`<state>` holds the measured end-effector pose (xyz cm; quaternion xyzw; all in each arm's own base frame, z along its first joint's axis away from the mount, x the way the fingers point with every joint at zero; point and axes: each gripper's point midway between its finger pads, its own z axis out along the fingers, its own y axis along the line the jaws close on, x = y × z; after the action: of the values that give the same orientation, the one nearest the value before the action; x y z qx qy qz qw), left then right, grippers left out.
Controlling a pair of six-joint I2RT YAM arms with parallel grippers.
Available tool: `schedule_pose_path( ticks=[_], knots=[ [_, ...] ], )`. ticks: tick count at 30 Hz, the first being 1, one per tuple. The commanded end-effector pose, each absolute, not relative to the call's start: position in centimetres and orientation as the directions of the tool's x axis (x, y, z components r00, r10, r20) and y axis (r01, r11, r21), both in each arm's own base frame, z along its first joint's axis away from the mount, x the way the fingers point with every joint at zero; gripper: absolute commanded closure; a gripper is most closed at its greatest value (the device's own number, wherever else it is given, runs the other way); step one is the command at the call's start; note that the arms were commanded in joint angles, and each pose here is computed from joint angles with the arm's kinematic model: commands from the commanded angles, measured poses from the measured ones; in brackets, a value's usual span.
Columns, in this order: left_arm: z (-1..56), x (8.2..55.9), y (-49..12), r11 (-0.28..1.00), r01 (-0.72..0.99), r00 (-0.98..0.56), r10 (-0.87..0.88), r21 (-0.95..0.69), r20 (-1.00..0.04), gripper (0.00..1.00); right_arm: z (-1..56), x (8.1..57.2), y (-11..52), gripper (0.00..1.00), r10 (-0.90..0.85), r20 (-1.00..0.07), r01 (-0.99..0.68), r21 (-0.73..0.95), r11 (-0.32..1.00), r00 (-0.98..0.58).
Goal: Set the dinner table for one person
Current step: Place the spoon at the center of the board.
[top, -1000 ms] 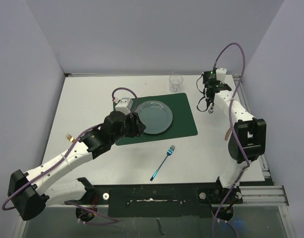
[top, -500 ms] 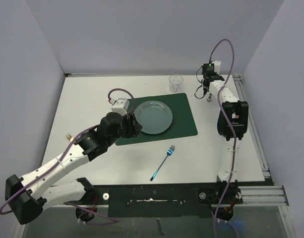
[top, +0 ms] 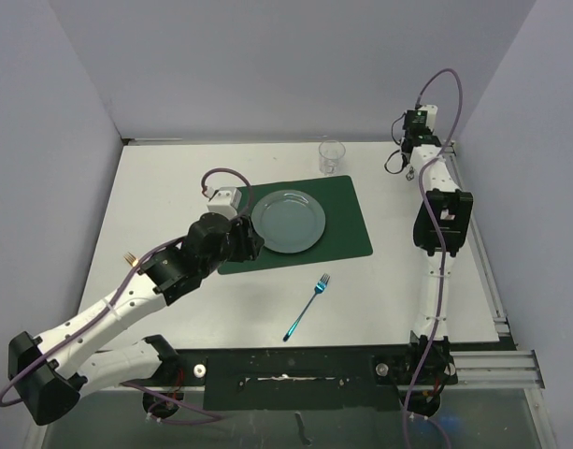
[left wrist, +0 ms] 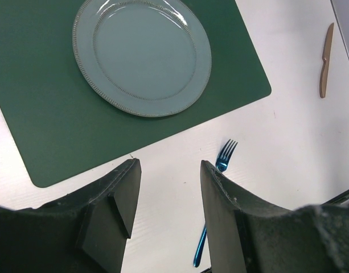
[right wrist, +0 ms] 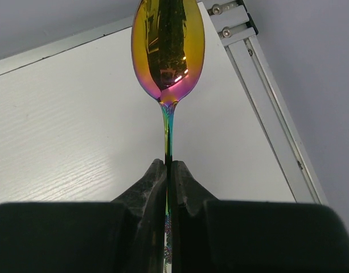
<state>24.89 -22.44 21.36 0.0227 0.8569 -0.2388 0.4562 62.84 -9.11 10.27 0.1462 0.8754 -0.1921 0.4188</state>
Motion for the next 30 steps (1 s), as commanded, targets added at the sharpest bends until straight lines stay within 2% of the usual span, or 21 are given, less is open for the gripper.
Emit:
schedule_pose_path(
  ticks=[1,10,26,30],
  knots=[
    [22.3,25.6,-23.0,0.88,0.265,-0.564,-0.191,-0.395,-0.803,0.56,8.9,63.1,-9.1,1.0,0.146,-0.783,0.401,-0.14,0.905,-0.605],
    [21.7,25.7,-23.5,0.874,0.267,-0.576,-0.192,-0.405,-0.794,0.56,3.2,61.8,-8.1,1.0,0.197,-0.699,0.366,-0.099,0.925,-0.687],
    [23.0,24.6,-21.9,0.871,0.248,-0.557,-0.23,-0.424,-0.798,0.56,1.2,60.4,-7.8,1.0,0.242,-0.631,0.355,-0.057,0.933,-0.737],
    [22.7,24.5,-21.9,0.871,0.242,-0.561,-0.234,-0.428,-0.794,0.56,1.4,59.7,-7.6,0.77,0.225,-0.623,0.336,-0.065,0.939,-0.749]
  ],
)
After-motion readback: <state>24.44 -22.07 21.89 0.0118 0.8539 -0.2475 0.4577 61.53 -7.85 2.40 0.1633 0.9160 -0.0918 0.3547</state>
